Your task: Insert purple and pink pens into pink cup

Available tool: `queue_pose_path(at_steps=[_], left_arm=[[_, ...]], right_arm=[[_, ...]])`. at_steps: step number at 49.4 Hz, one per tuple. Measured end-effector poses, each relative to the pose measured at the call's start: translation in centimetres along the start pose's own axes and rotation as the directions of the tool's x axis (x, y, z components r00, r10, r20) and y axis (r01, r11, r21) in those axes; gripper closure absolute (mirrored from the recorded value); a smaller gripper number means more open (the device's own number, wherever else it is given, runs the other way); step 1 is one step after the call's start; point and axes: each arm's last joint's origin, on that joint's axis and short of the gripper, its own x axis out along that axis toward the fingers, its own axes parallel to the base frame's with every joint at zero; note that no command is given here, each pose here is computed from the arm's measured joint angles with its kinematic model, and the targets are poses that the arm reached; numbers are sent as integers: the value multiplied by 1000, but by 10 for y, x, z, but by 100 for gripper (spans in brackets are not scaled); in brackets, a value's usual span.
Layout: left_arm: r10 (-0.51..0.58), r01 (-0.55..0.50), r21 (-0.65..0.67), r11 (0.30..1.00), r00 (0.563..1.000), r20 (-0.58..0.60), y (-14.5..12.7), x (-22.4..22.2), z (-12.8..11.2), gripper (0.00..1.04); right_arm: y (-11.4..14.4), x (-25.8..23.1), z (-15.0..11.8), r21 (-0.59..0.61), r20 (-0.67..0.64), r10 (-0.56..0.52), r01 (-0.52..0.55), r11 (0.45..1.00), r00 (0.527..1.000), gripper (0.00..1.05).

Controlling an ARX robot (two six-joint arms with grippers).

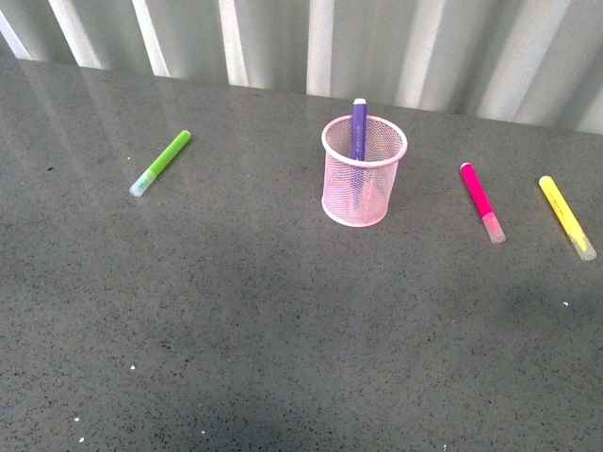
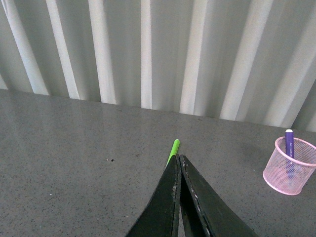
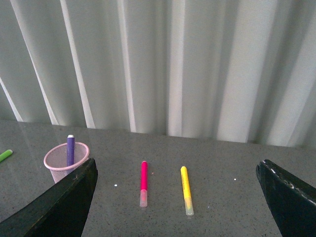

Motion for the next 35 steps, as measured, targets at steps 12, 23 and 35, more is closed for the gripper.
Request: queue_pose_path(at_steps=[12,23,35], left_arm=[[0,0,0,1000,1000,1,0,-5,0,101],[0,0,0,1000,1000,1,0,-9,0,101],[0,0,0,1000,1000,-4,0,-21,-3,101]], right_arm=[[0,0,0,0,0,0,0,1000,1000,7],[0,0,0,0,0,0,0,1000,1000,7],[0,0,0,0,0,0,0,1000,1000,7]])
